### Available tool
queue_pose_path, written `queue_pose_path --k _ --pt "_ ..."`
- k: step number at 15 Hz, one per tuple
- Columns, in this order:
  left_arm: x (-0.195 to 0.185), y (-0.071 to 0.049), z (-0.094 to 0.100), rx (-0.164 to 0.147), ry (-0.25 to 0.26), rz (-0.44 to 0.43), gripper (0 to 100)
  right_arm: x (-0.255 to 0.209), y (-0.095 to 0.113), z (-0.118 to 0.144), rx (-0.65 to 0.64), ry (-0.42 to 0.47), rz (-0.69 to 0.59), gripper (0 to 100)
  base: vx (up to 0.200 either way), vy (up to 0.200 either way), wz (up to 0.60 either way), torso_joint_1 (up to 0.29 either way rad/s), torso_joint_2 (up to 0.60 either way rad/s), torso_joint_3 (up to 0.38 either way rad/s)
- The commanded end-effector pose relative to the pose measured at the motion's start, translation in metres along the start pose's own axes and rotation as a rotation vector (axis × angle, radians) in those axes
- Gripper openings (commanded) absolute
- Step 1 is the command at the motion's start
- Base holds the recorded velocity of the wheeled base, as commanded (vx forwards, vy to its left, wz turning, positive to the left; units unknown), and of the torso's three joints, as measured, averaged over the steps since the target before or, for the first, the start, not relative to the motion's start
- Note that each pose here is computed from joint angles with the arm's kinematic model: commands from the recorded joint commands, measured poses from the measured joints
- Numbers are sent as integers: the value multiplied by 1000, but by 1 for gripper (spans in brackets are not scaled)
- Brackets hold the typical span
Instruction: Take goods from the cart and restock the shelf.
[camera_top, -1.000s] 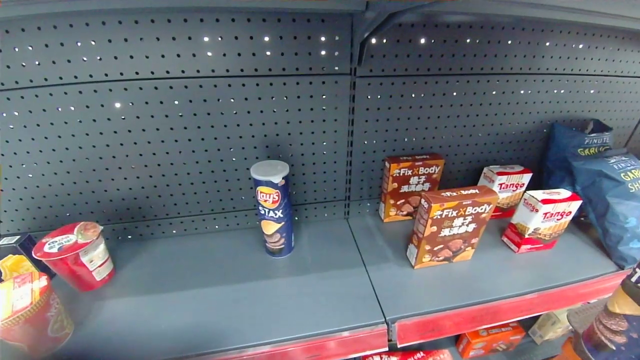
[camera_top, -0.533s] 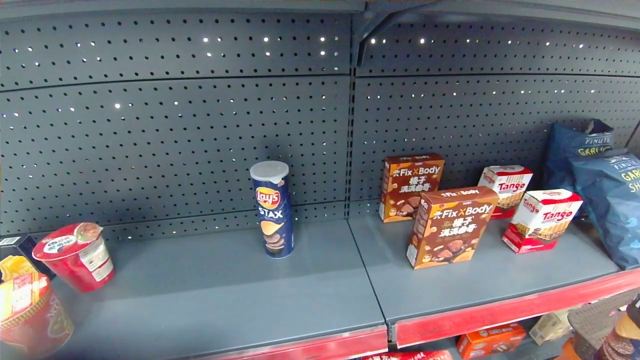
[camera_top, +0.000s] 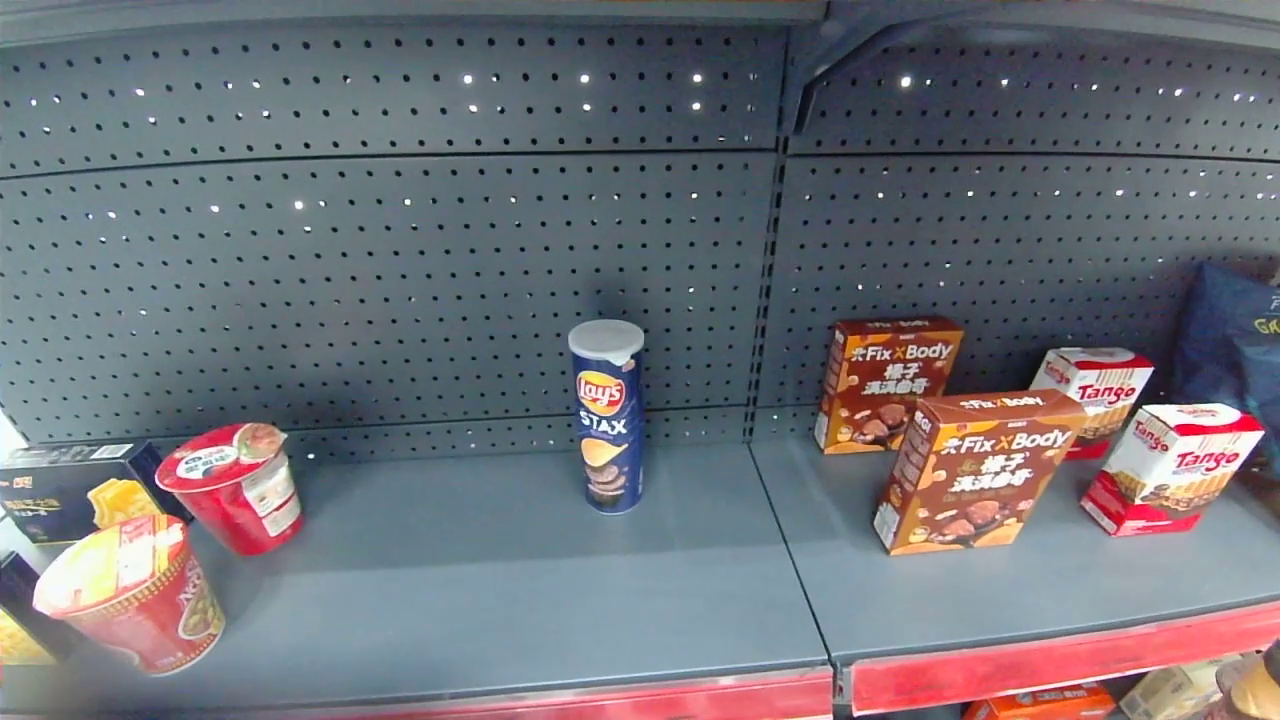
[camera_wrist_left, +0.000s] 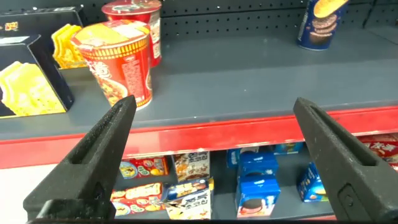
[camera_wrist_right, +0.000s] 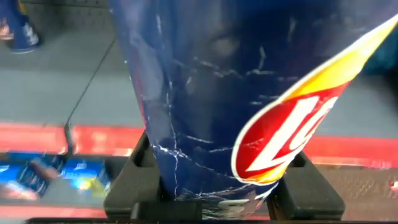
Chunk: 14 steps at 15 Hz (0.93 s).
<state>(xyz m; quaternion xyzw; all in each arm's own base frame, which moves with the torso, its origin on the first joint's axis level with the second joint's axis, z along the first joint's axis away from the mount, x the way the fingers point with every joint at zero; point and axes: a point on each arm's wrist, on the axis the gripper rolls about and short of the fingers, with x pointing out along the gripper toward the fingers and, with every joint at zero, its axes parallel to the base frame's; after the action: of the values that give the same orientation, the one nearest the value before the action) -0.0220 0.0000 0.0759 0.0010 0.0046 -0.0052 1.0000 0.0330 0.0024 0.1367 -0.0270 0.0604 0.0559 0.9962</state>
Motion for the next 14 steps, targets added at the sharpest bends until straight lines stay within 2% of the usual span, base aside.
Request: queue_pose_path --k 1,5,6,7,8,9,10,11,12,13,14 --pt "0 0 0 0 0 1 100 -18 3 -9 3 -38 15 0 0 0 0 0 0 0" --pt "0 0 0 0 0 1 100 -32 5 -17 4 -38 54 0 0 0 0 0 0 0" --pt "1 0 0 -3 12 9 100 -34 5 -15 6 -24 50 0 0 0 0 0 0 0" --pt "4 0 2 -4 61 6 100 -36 5 -14 7 -1 40 0 0 0 0 0 0 0" --pt "5 0 2 -1 71 4 100 -37 5 -12 10 19 35 0 0 0 0 0 0 0" --pt "4 0 1 -1 58 3 100 -39 5 -9 10 30 33 0 0 0 0 0 0 0" --pt "-1 0 0 10 -6 -9 100 -40 5 -6 15 51 16 0 0 0 0 0 0 0" --pt "-1 -1 0 51 -13 -40 100 -39 5 -6 18 81 -8 0 0 0 0 0 0 0" --pt "4 -1 1 58 52 -68 100 -38 4 -5 19 111 -30 0 0 0 0 0 0 0" --pt "7 -1 4 62 85 -62 100 -37 3 -4 17 125 -50 0 0 0 0 0 0 0" --pt "9 -2 30 112 61 -88 100 -36 2 1 14 130 -79 0 0 0 0 0 0 0"
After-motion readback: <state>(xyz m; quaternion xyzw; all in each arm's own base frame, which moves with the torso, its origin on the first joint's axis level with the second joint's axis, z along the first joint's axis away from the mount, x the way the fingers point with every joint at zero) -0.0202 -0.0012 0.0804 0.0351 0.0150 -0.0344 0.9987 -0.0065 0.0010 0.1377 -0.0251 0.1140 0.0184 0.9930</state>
